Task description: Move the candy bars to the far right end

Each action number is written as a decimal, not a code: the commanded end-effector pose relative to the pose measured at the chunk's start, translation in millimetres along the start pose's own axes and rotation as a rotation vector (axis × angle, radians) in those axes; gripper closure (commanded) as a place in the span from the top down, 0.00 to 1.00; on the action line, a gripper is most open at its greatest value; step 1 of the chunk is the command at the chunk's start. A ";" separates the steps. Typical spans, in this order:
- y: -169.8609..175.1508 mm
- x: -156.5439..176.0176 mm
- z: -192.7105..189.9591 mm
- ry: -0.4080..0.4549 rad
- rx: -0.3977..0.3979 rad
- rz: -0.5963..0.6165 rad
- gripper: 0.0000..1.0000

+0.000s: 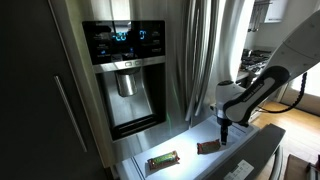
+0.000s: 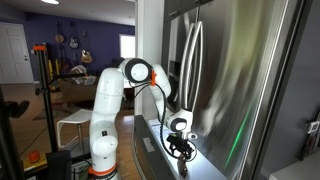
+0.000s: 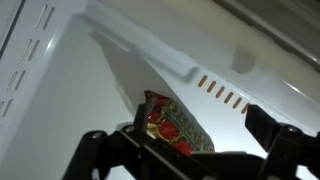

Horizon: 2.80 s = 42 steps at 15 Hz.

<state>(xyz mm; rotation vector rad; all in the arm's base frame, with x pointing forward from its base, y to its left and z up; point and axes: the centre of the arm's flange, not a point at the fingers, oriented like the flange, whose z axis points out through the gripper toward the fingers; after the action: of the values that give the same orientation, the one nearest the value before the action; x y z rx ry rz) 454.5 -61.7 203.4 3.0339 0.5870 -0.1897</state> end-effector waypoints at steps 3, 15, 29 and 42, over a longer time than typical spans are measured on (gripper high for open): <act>0.0 0.0 0.0 0.000 0.000 0.000 1.00; -0.1 0.0 0.0 0.000 0.000 0.000 1.00; -0.1 0.0 0.0 0.000 0.000 0.000 1.00; -4.9 20.6 35.5 0.063 -0.041 -0.202 1.00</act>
<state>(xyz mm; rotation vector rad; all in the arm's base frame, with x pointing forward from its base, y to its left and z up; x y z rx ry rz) 460.7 -52.4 190.8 2.9905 0.7492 -0.1431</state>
